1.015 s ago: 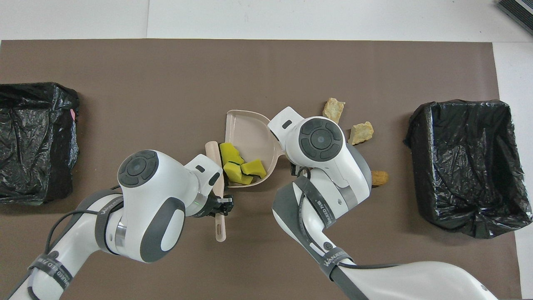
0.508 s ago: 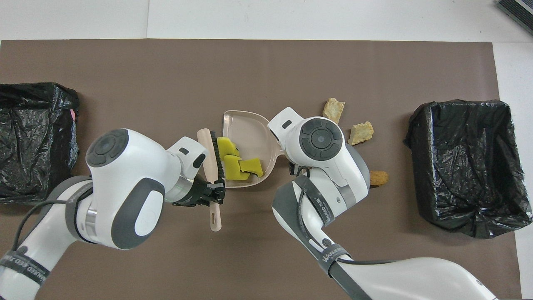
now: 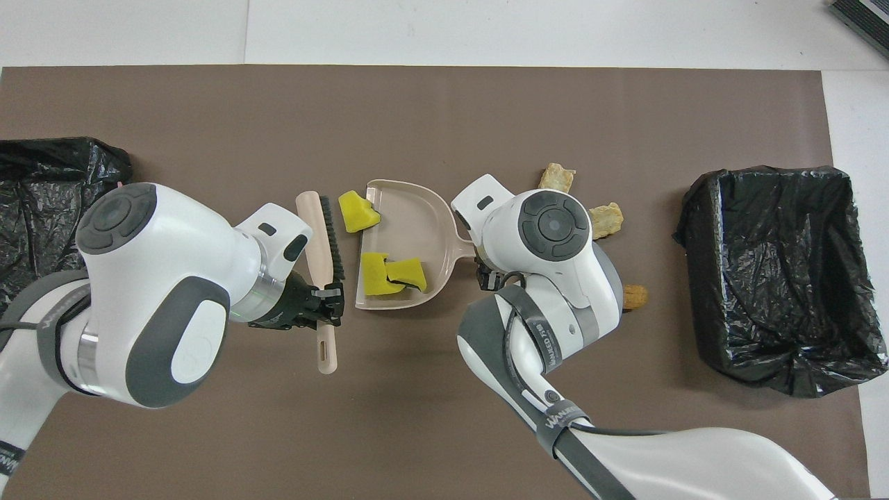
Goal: Sweep and dump trash in bin
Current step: 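Sweep the yellow sponge pieces into the dustpan with the brush in the left gripper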
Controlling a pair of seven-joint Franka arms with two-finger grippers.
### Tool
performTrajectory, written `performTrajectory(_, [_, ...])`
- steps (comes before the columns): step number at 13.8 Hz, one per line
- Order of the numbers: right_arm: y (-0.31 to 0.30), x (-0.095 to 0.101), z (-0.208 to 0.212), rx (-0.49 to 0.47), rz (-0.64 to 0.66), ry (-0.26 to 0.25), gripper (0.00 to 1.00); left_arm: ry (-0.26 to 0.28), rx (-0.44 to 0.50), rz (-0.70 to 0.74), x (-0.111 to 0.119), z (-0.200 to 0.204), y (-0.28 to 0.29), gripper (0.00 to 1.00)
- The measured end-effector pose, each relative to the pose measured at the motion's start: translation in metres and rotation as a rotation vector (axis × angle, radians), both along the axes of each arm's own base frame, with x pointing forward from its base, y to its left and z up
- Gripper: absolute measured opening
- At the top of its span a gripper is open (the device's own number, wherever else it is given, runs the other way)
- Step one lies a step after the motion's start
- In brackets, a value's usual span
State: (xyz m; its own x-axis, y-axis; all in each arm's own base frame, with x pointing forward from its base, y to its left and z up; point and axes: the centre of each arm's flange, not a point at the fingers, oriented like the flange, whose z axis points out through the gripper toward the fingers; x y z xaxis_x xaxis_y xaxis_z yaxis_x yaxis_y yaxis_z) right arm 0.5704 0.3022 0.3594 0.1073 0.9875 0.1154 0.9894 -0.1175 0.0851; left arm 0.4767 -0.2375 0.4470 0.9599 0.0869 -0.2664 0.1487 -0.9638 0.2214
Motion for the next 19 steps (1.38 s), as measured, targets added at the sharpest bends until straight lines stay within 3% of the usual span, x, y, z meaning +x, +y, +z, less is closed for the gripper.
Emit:
performTrajectory(2, [-0.005,0.002,0.002,0.014,0.007,0.002,0.32,0.002,0.015,0.0,0.004,-0.008,0.006,0.26])
performTrajectory(7, [-0.006,-0.006,-0.005,0.001,0.046,0.022,0.32,-0.022,0.01,-0.007,0.043,-0.05,0.065,0.26])
performTrajectory(14, [-0.008,-0.017,-0.008,-0.007,0.057,0.036,0.32,-0.049,0.066,-0.058,0.05,-0.056,0.089,0.26])
performTrajectory(19, [-0.006,-0.02,-0.01,-0.022,0.069,0.048,0.32,-0.058,0.065,-0.16,0.034,-0.078,0.035,0.26])
